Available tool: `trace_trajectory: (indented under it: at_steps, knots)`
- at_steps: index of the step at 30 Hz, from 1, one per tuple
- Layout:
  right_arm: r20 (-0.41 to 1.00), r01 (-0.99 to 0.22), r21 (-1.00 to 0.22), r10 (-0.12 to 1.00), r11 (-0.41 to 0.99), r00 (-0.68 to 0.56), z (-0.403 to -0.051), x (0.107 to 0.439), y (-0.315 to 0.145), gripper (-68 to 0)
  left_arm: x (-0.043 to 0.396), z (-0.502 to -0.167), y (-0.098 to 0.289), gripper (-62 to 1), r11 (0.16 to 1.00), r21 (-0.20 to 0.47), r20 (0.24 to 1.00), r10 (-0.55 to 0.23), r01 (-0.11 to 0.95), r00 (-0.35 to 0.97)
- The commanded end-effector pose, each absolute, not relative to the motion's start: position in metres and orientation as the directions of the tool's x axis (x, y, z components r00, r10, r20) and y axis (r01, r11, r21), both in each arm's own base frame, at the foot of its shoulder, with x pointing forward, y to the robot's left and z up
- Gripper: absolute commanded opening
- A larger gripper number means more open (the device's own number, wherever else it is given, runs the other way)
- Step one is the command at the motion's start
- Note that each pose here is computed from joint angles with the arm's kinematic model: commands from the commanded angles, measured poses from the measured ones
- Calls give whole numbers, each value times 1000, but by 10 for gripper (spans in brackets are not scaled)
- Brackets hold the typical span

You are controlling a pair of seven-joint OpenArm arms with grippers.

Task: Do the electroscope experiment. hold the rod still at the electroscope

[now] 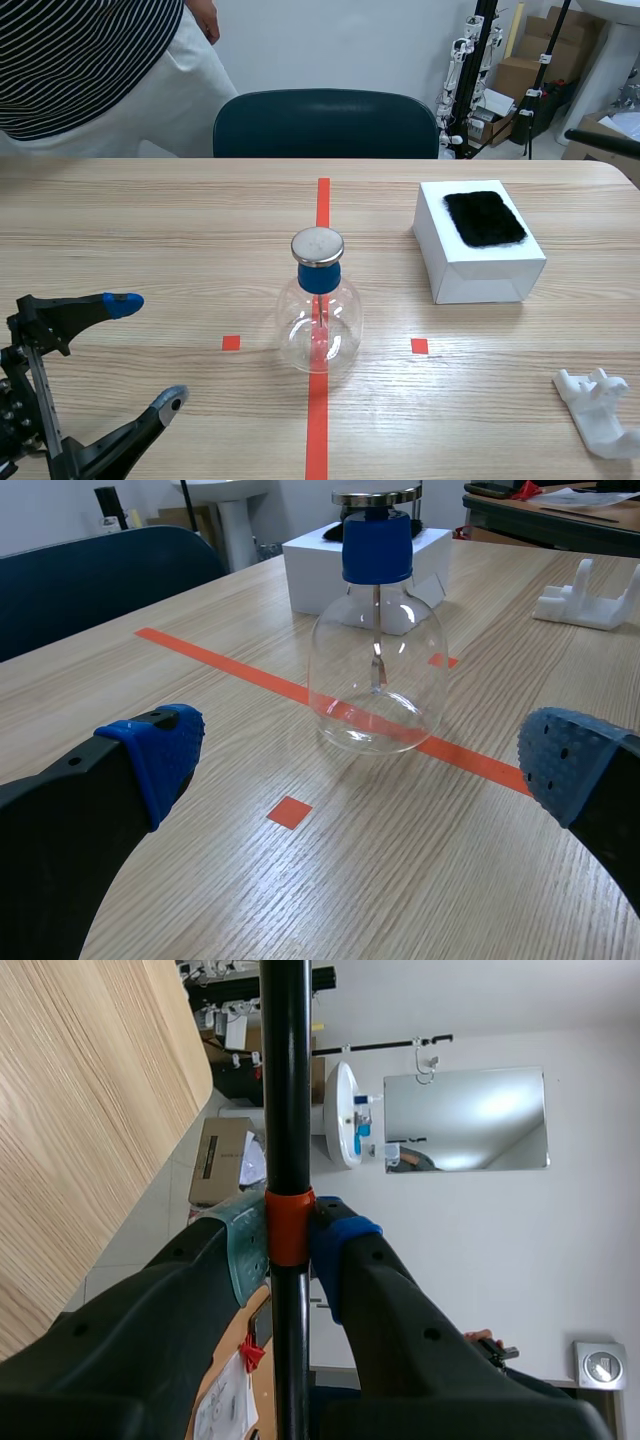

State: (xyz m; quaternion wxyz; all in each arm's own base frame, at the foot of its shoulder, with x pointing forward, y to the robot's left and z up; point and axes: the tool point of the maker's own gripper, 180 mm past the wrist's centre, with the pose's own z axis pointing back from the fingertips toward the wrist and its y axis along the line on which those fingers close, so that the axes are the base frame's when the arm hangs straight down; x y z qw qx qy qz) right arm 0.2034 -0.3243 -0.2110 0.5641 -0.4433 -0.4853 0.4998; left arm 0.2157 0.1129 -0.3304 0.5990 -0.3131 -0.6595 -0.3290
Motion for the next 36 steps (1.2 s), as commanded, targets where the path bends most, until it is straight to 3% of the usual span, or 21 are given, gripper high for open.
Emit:
trace_trajectory:
  at_steps: [1, 18, 30, 36]
  knots:
    - [89, -104, -990, 996, 91, 26, -200, 206, -328, -671, 219, -322, 116, 14, 595, 73, 993, 32, 800, -114]
    - [64, -77, -995, 997, 61, -32, -194, 242, -310, -671, 220, -322, 116, 14, 595, 73, 993, 32, 800, -115]
    - [-31, -20, -999, 985, -34, -168, -178, 270, -234, -672, 220, -322, 116, 14, 595, 73, 993, 33, 800, -115]
    - [-113, -42, -991, 965, -126, -238, -193, 269, -196, -672, 220, -322, 116, 14, 595, 73, 993, 33, 800, -115]
